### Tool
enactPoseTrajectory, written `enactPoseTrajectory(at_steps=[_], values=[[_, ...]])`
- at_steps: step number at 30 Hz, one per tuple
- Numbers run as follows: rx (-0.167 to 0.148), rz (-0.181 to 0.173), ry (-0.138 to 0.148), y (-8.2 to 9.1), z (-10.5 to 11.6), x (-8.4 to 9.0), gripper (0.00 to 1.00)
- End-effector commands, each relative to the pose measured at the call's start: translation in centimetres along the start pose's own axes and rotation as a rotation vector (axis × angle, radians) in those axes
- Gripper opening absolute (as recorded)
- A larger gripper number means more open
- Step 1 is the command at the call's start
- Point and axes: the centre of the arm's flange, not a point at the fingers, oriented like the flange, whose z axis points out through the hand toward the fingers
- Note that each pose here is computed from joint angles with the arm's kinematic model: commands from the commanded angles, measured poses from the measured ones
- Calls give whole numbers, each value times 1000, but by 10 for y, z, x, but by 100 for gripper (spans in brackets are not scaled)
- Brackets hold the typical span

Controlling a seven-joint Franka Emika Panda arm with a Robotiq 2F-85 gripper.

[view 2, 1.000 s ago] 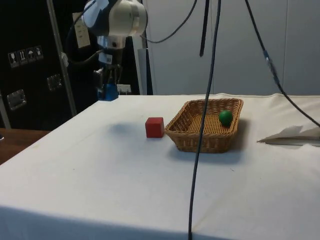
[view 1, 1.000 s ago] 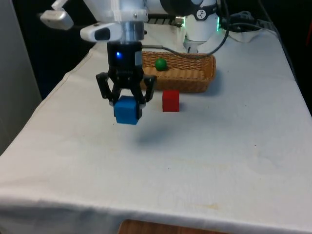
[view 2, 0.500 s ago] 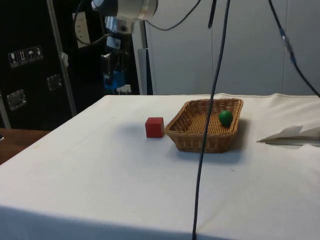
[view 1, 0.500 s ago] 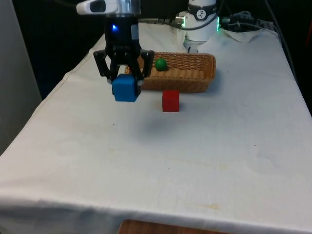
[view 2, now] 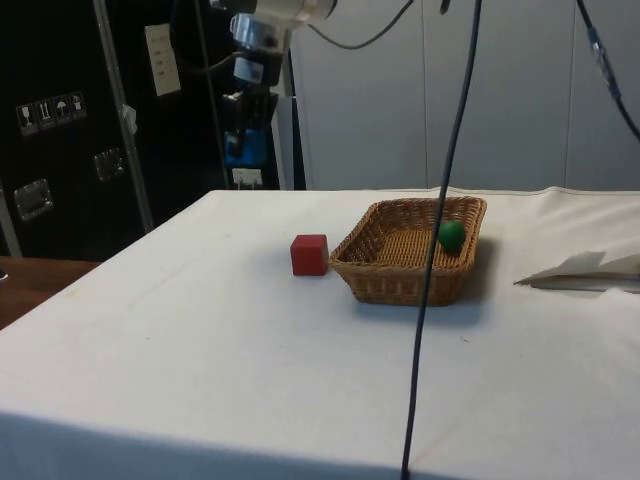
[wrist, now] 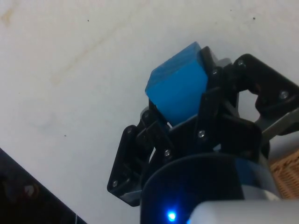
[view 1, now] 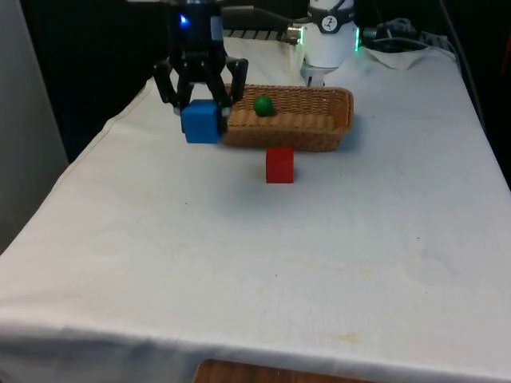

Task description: Place all non-red objects into the basket.

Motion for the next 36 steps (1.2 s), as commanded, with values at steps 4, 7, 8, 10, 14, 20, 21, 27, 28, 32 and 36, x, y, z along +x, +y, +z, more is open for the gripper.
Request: enactPoseTrajectory(at_steps=[4,7,8,10,14,20,21,27,28,32,36], values=[[-17,-9,5,4,-11,-12,2],[-26,-18,6,4,-15,-19,2],[-30,-20,6,5,-16,-22,2],[-33,-24,6,5,-17,-24,2],[-47,-34,9,6,-22,-34,2],[-64,-52,11,8,-28,-48,2],[-67,-53,12,9,-28,-51,2],[-79,-67,15,11,-32,-62,2],[-81,-70,15,11,-33,-64,2],[-92,-84,20,13,-37,-76,2],[-96,-92,24,13,-40,-86,2]])
